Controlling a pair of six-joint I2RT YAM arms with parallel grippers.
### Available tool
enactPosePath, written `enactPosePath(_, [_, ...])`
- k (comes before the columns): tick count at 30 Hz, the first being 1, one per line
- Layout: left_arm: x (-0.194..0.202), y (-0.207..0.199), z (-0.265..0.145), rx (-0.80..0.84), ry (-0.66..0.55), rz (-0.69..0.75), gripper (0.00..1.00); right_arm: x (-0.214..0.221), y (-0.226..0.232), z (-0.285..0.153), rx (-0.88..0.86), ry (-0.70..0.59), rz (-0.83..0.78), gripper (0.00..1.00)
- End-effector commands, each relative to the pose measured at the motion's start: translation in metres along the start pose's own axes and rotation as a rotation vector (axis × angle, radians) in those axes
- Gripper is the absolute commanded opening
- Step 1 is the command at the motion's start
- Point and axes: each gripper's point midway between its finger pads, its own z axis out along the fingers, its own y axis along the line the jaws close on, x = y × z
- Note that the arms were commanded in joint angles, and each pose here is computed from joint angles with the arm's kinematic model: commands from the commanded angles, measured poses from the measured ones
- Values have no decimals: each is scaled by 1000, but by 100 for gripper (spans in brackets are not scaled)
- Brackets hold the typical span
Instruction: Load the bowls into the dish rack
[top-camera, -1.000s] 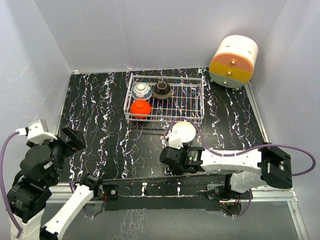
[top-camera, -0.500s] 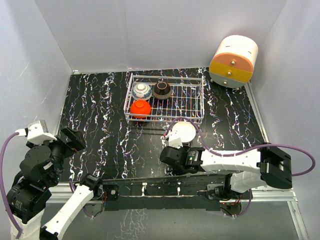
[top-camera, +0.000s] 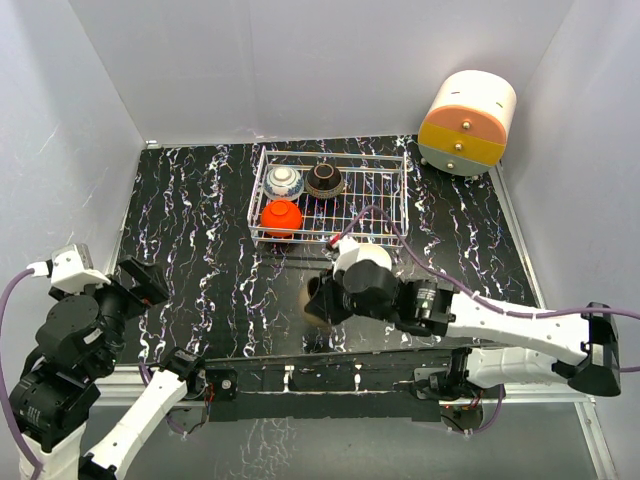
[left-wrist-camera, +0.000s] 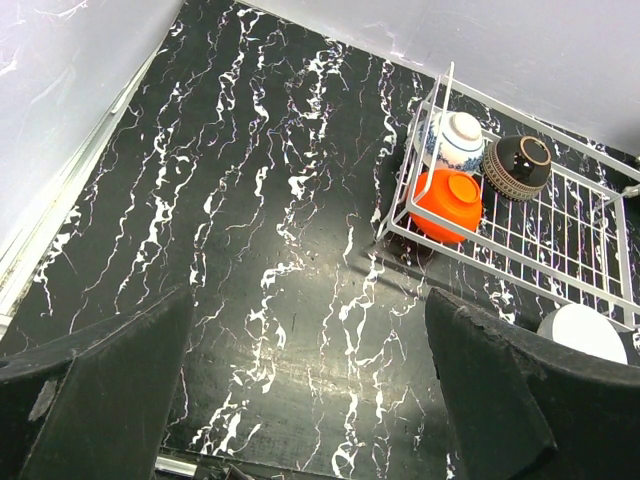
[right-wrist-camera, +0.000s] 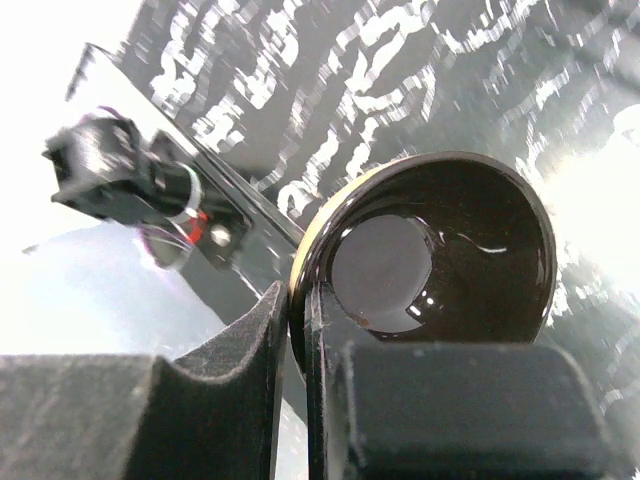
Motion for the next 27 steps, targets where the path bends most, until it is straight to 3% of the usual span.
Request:
enactPosePath(1, [-8, 4, -8, -3, -23, -9, 97, -104, 55, -25, -291, -263, 46, 8])
enactPosePath(7, [-15, 9, -16, -9, -41, -12, 97, -193, 27, -36, -476, -444, 133, 8])
enactPosePath(15, [-24, 22, -29, -39, -71, -8, 97, -263, -5, -29, -566, -582, 191, 8])
enactPosePath(27, [-29, 28, -36, -44, -90, -12, 97, -280, -83, 47, -636, -589, 406, 8])
